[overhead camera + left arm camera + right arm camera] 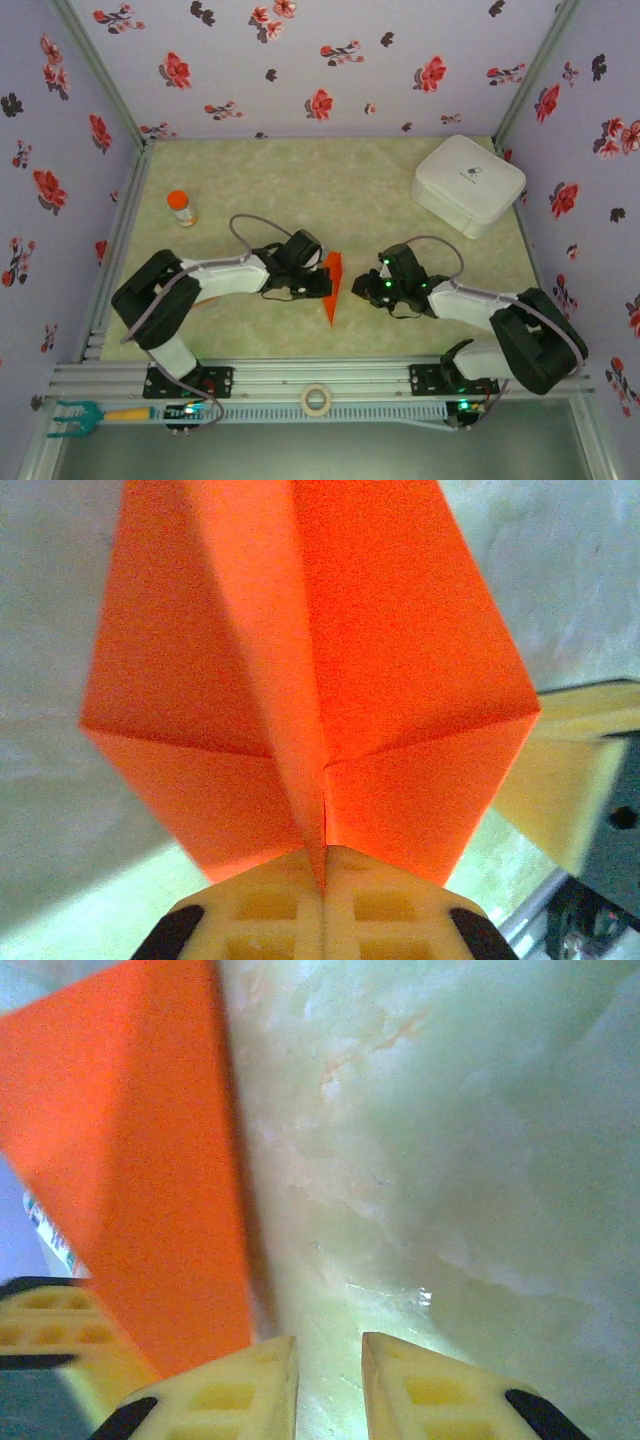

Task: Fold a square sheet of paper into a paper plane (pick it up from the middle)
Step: Move the paper plane to the center of the table.

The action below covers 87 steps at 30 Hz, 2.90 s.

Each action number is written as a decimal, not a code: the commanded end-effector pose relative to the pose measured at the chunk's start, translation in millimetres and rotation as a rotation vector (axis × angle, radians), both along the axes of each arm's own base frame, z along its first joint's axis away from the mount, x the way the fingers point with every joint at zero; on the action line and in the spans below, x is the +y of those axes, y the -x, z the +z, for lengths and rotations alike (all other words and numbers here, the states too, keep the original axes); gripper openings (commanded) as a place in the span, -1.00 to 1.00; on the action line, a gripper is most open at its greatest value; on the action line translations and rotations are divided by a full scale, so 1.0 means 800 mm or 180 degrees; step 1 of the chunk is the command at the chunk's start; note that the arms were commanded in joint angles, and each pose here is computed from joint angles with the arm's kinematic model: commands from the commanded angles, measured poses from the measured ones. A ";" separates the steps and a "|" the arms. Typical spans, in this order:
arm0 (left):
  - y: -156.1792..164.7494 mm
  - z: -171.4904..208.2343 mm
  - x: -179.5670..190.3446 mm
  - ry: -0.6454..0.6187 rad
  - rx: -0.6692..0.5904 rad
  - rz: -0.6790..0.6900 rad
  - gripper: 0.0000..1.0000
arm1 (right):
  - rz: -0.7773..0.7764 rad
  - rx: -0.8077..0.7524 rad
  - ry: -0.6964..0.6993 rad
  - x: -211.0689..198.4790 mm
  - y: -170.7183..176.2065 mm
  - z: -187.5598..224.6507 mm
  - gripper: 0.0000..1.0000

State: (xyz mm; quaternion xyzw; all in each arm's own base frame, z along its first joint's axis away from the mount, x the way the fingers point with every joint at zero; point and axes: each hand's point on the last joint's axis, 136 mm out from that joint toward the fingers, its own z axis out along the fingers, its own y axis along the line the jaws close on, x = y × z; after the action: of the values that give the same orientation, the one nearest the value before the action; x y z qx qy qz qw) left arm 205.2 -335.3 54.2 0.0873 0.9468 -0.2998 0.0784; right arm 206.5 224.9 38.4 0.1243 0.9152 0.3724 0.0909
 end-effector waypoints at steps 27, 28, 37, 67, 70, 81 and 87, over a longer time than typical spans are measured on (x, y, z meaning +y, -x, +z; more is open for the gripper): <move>-0.024 -0.019 0.082 -0.1499 -0.0249 0.0116 -0.82 | -0.0044 -0.0070 0.0126 -0.002 -0.009 0.004 -0.48; -0.024 -0.020 0.081 -0.1499 -0.0238 0.0115 -0.80 | -0.0041 -0.0071 0.0121 -0.001 -0.009 0.004 -0.47; -0.023 -0.022 0.079 -0.1490 -0.0215 0.0101 -0.66 | -0.0023 -0.0052 0.0108 0.000 -0.008 0.003 -0.47; -0.017 -0.046 0.076 -0.1562 -0.0120 -0.0016 -0.65 | -0.0025 -0.0046 0.0111 0.001 -0.009 0.003 -0.47; -0.016 -0.051 0.075 -0.1575 -0.0105 -0.0014 -0.65 | -0.0018 -0.0056 0.0095 0.002 -0.010 0.005 -0.47; -0.026 -0.060 0.074 -0.1738 -0.0157 0.0134 -0.60 | -0.0001 -0.0206 0.0103 0.000 -0.014 0.029 -0.46; -0.050 -0.062 0.061 -0.1829 -0.0224 0.0360 -0.51 | -0.0018 -0.0339 0.0273 -0.014 -0.014 0.041 -0.46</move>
State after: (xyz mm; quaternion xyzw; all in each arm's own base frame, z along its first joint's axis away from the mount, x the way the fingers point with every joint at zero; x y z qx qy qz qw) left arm 238.6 -291.6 17.3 0.0867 0.9906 -0.0480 0.0944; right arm 217.0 221.0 65.4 0.1138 0.9161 0.3624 0.1283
